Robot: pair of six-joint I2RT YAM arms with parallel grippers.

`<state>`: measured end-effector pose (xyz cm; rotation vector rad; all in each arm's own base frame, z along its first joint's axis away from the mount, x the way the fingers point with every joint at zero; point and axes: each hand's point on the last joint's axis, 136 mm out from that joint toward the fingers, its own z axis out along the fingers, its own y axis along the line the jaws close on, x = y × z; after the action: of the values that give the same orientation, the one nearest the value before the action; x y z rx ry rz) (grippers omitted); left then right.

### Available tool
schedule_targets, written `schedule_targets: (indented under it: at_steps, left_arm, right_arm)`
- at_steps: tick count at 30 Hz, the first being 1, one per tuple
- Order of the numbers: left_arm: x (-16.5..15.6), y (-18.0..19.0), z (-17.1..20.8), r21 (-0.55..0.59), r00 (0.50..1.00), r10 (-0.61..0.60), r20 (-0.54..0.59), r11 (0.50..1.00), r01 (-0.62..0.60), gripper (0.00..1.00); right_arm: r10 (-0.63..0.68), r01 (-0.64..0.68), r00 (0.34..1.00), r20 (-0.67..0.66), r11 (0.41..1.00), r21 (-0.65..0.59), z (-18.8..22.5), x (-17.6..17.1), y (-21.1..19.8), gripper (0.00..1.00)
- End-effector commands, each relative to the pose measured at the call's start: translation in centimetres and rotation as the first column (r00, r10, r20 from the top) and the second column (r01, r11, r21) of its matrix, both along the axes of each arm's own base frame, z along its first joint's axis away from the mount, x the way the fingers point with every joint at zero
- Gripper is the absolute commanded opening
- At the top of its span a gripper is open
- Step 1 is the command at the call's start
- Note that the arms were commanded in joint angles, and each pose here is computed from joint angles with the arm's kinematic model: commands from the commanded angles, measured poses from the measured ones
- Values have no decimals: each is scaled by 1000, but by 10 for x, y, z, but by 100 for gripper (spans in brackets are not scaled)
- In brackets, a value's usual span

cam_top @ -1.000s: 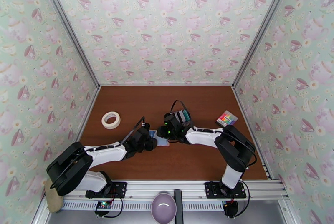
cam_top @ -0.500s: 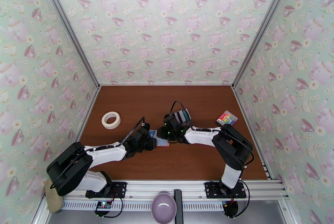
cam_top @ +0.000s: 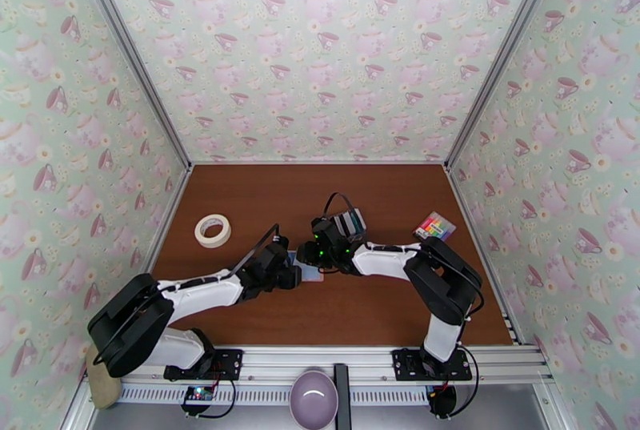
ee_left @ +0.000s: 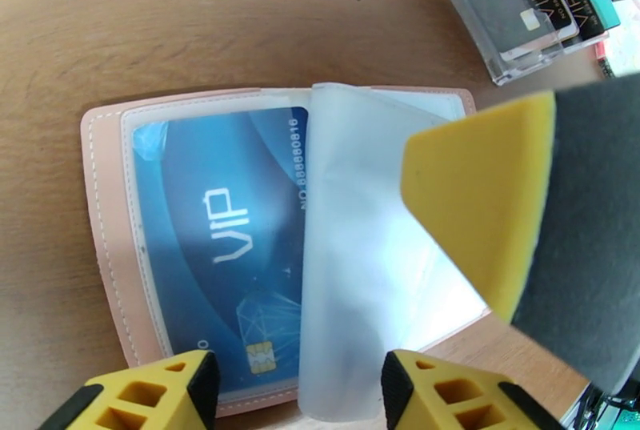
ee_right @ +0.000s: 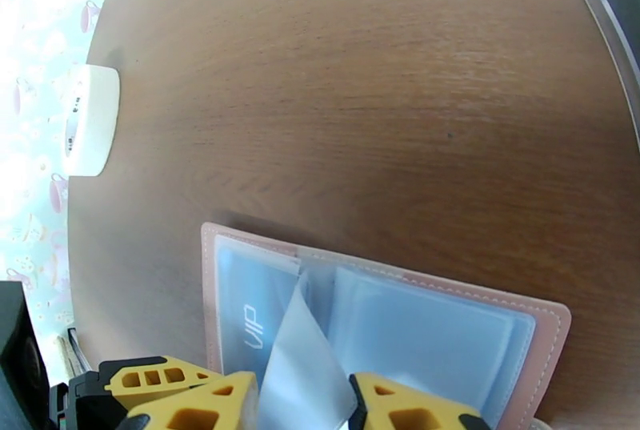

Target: Put the credit cards into the card holder

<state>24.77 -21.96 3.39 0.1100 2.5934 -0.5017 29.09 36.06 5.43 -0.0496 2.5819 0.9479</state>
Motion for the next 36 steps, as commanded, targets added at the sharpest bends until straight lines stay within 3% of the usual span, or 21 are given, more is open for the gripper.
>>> schedule_targets:
  at_steps: [1, 10, 15, 23, 36]
  left_arm:
    - [2, -7, 17, -10, 1000, -25, 1, 1000, 25, 60]
    - [12, -10, 38, 1, 998, -35, 43, 999, 35, 62]
    - [11, 4, 40, 37, 998, -18, 58, 999, 16, 61]
    - [8, 30, 68, -11, 988, 38, 146, 999, -37, 60]
    - [17, 43, 17, 38, 998, 47, 33, 998, -49, 56]
  right_arm:
    - [0, -3, 999, 32, 996, 92, 33, 8, 14, 36]
    - [23, -28, 999, 34, 989, 142, 48, 5, 31, 36]
    - [41, -45, 999, 28, 987, 156, 50, 4, 40, 36]
    - [73, -74, 997, 12, 982, 176, 47, 2, 59, 36]
    - [59, -53, 998, -30, 984, 171, 21, 2, 62, 36]
